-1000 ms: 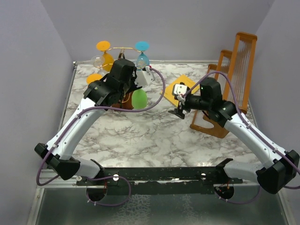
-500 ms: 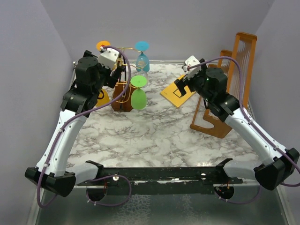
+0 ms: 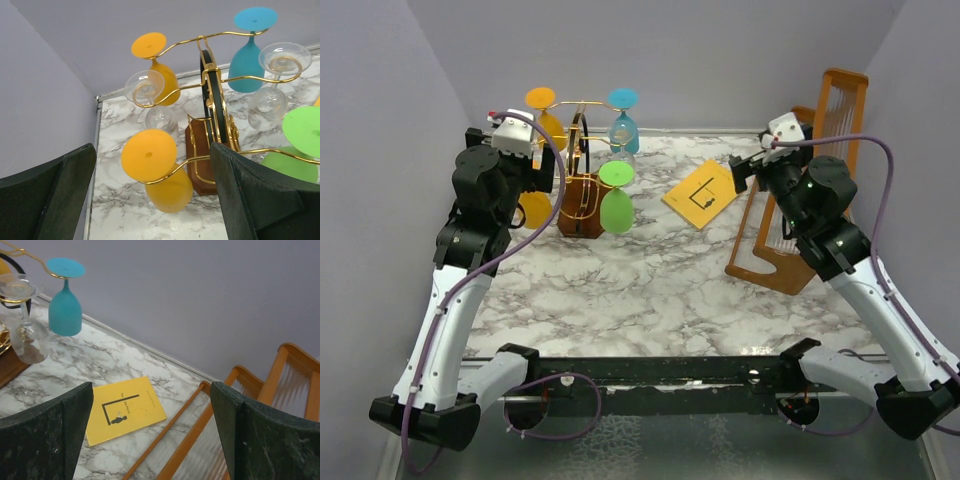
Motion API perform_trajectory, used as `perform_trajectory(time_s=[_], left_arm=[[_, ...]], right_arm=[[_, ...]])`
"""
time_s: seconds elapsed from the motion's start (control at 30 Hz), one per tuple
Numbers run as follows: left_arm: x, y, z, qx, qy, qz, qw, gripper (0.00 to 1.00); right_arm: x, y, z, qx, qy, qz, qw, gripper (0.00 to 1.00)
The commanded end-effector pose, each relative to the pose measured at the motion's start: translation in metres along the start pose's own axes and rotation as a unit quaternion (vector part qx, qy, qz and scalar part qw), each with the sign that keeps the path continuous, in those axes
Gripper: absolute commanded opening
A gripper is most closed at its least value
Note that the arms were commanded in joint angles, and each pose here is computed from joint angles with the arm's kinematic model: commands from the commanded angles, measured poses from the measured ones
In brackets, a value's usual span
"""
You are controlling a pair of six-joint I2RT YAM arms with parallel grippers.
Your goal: Place the wine glass upside down on the wine glass rack
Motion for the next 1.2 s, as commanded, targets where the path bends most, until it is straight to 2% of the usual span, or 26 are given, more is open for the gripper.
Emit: perform_trajectory(time_s=[0.0,0.4,0.67,1.17], left_arm=[[0.016,-0.021,-0.001,-0.024,-0.033,-0.041,0.998,0.99],[0.007,-0.037,0.013,-0.005,-0.033,-0.041,0.999,0.99],[0.002,-0.039,0.017,0.005,-0.036,-0.029,0.999,0.99],[-0.002,-0.038,0.018,0.011,-0.037,-0.022,0.999,0.99]], right_arm=[[0.011,-0.019,-0.019,-0.001,0.023,-0.012,1.000,1.00],[0.010,-0.037,-0.042,-0.012,0.030,-0.012,0.999,1.00],[-0.004,-0.031,-0.030,0.026,0.025,0.008,0.999,1.00],[-0.009,-0.035,-0.027,0.039,0.023,0.010,0.999,1.00]])
Point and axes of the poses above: each gripper's point midway between its finger pads, its own y axis out along the fingers, its own z axis along the line the jaws close on, x = y × z, the point moved 1 cm from there along -y, back along the fingers, and after that the axes turned 11 degrees about y, right-handed, at the moved point
